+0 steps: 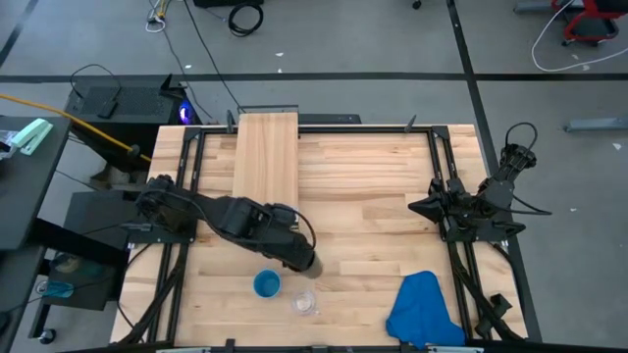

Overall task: Stack small to large cups/mugs on shelf
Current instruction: Put the black cup on the shelf, then put the blue cup on the shelf

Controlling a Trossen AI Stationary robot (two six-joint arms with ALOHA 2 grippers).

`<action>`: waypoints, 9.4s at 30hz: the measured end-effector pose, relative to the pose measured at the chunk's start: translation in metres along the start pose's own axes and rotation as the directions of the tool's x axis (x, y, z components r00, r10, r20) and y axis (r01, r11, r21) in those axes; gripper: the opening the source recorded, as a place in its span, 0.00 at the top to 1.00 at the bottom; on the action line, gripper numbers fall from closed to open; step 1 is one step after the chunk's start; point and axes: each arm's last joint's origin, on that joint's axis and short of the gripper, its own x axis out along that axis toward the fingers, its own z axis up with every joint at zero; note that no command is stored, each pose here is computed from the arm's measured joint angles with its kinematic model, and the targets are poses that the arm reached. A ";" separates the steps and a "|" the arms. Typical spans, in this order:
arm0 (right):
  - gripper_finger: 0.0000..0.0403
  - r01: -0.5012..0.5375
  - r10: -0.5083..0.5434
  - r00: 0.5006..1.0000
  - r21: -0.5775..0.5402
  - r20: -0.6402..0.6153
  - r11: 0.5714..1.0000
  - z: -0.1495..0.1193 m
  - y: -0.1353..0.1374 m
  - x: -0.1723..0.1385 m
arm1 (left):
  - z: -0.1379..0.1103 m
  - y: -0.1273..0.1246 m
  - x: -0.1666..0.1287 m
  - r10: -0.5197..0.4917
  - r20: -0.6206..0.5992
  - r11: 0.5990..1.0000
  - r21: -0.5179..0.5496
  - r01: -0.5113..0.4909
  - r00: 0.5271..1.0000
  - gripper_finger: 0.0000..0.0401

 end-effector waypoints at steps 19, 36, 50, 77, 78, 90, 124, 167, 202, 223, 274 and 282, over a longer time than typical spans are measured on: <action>0.96 0.000 0.000 1.000 -0.001 -0.001 1.000 0.000 0.000 0.000 | 0.100 0.051 -0.089 -0.055 0.302 0.996 -0.047 0.072 0.952 0.99; 0.96 0.001 -0.001 1.000 -0.008 -0.001 1.000 0.000 0.000 0.000 | 0.212 0.155 -0.117 0.179 0.447 0.957 -0.285 -0.051 0.877 0.99; 0.96 0.000 0.000 1.000 -0.008 -0.001 1.000 0.000 0.000 0.000 | 0.243 0.207 -0.126 0.196 0.402 0.951 -0.301 -0.073 0.894 0.99; 0.96 0.000 0.000 1.000 -0.008 -0.001 1.000 0.000 0.000 0.000 | 0.251 0.250 -0.077 0.282 0.161 0.936 -0.262 -0.235 0.946 0.99; 0.96 0.000 0.000 1.000 -0.008 -0.001 1.000 0.000 0.000 0.000 | 0.251 0.250 -0.077 0.287 0.161 0.935 -0.261 -0.240 0.944 0.99; 0.96 0.000 0.000 1.000 -0.008 -0.001 1.000 0.000 0.000 0.000 | 0.257 0.249 -0.066 0.314 0.139 0.927 -0.261 -0.271 0.939 0.99; 0.96 0.000 0.000 1.000 -0.008 -0.001 1.000 0.000 0.000 0.000 | 0.267 0.245 -0.055 0.297 0.154 0.940 -0.219 -0.260 0.942 0.92; 0.96 0.001 -0.001 1.000 -0.008 -0.001 1.000 0.000 0.000 0.000 | 0.197 0.238 -0.132 0.107 0.290 0.981 -0.184 -0.054 0.951 0.64; 0.96 0.001 -0.001 1.000 -0.008 -0.001 1.000 0.000 0.000 0.000 | -0.061 0.095 -0.013 0.015 -0.133 0.982 0.190 0.011 0.991 0.77; 0.96 0.001 -0.001 1.000 -0.009 -0.002 1.000 0.000 0.000 0.000 | -0.080 0.095 0.056 -0.075 -0.112 0.993 0.084 0.084 0.991 0.82; 0.96 0.002 -0.002 1.000 -0.013 -0.005 1.000 -0.001 0.000 0.000 | -0.093 0.095 0.121 0.070 -0.131 0.994 0.088 -0.058 0.989 0.78; 0.96 0.002 -0.002 1.000 -0.013 -0.005 1.000 -0.001 0.000 0.000 | -0.093 0.094 0.121 0.065 -0.143 0.997 0.062 -0.056 0.988 0.93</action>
